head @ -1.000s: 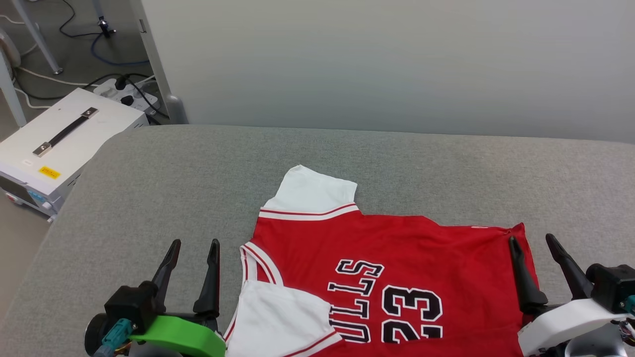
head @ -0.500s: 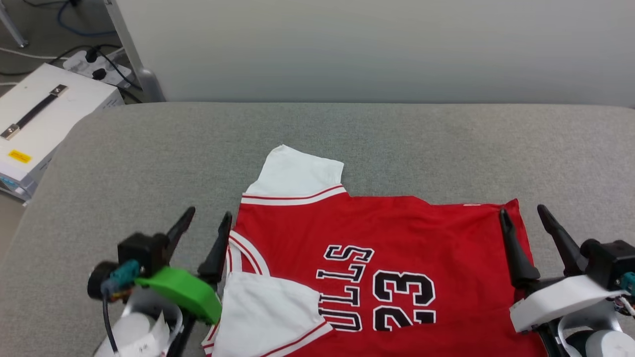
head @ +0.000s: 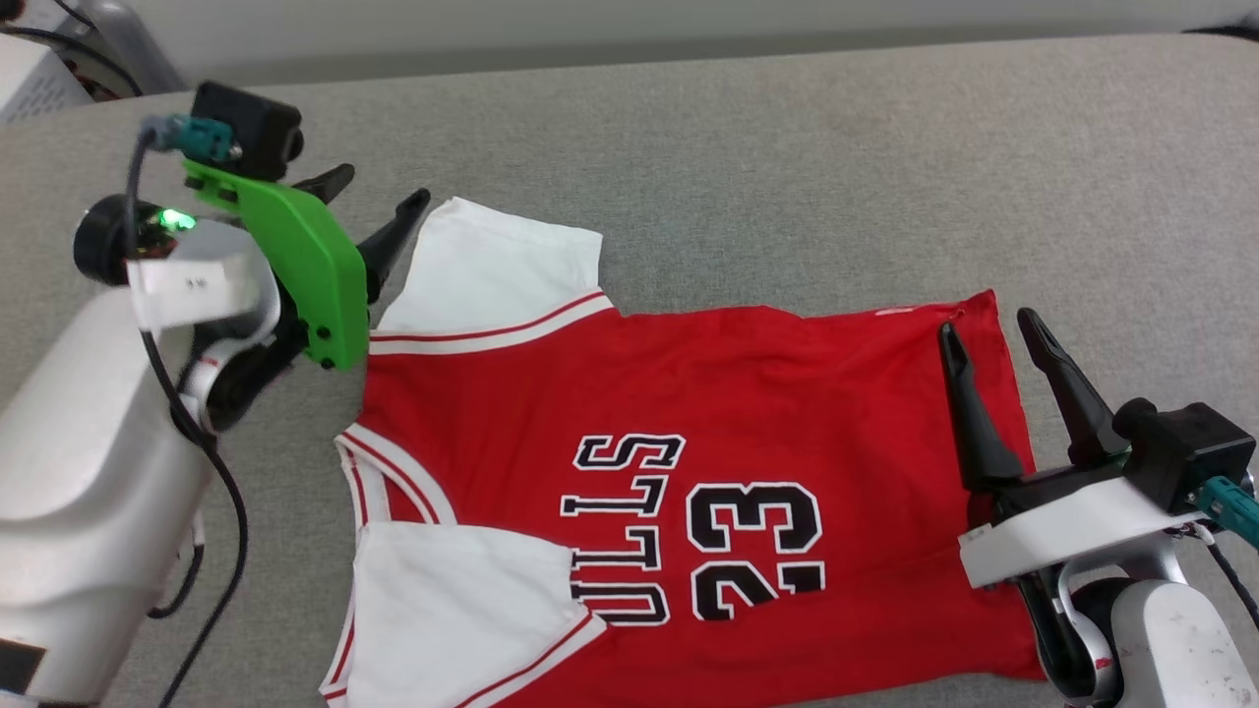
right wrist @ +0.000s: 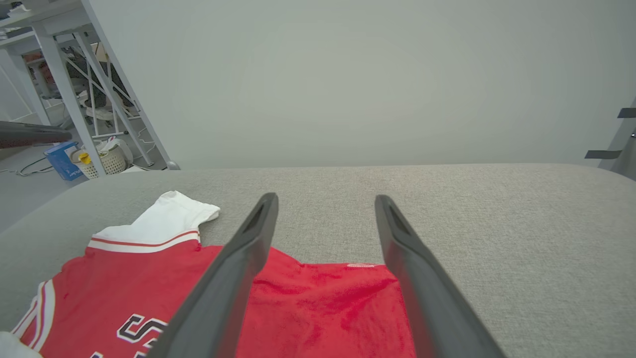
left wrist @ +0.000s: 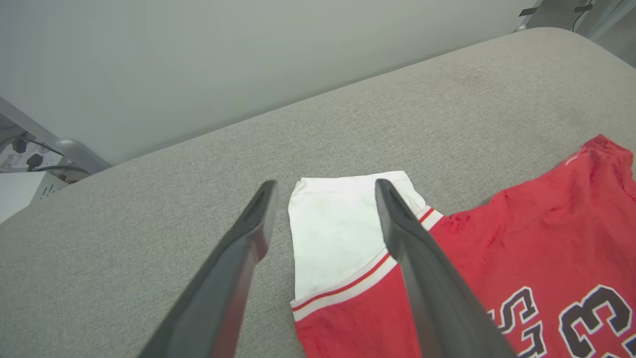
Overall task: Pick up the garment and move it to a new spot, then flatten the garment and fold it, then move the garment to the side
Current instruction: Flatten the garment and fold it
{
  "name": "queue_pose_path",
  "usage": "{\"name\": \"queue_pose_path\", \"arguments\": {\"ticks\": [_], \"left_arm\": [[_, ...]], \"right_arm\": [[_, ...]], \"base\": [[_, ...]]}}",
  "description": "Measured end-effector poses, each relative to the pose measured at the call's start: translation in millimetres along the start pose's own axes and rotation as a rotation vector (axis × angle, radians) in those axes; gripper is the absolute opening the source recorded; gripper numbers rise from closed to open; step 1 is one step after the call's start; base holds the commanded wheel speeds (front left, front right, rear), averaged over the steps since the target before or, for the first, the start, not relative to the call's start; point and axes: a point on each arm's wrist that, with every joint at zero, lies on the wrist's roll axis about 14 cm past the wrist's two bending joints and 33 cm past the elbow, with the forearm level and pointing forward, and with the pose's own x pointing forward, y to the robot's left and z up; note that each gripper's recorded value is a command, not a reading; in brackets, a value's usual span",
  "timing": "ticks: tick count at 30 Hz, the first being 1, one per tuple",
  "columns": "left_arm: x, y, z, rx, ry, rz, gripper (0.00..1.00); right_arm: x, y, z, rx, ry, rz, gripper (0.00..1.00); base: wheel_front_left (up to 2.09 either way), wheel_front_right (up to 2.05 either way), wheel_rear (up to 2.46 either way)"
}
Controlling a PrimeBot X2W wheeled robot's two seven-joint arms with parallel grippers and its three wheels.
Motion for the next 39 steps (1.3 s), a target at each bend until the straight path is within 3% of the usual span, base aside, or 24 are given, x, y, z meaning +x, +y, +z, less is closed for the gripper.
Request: {"name": "queue_pose_path", "arguments": {"ticks": [3,9,15,24,29,31,39], "left_arm": [[33,3,-20,-0.062,0.241,-0.079,1.00],[66,21,-32,-0.060,0.387,-0.081,1.00],[91,33,-76,-0.038,0.560,-0.066,1.00],[115,52,-117,-0.028,0.631,-0.023,1.00],[127,57,-117,-0.043,0.599,-0.012,1.00],[128,55,-119,-0.060,0.602,-0.018,0.00],[125,46,-111,-0.105,0.565,-0.043,0.00]], "right_arm": [[2,-12,-13,0.005,0.018,-0.043,1.00],[7,-18,-27,0.018,0.034,-0.062,1.00],[3,-33,-42,0.037,0.068,-0.117,1.00],[-4,-47,-59,0.026,0.118,-0.164,1.00],[-5,-50,-64,0.022,0.132,-0.173,1.00],[-4,-50,-65,0.023,0.133,-0.171,1.00],[-2,-49,-61,0.014,0.122,-0.165,1.00]], "base": [[0.00,0.00,0.00],[0.00,0.00,0.00],[0.00,0.00,0.00],[0.00,0.00,0.00],[0.00,0.00,0.00],[0.00,0.00,0.00],[0.00,0.00,0.00]]}}
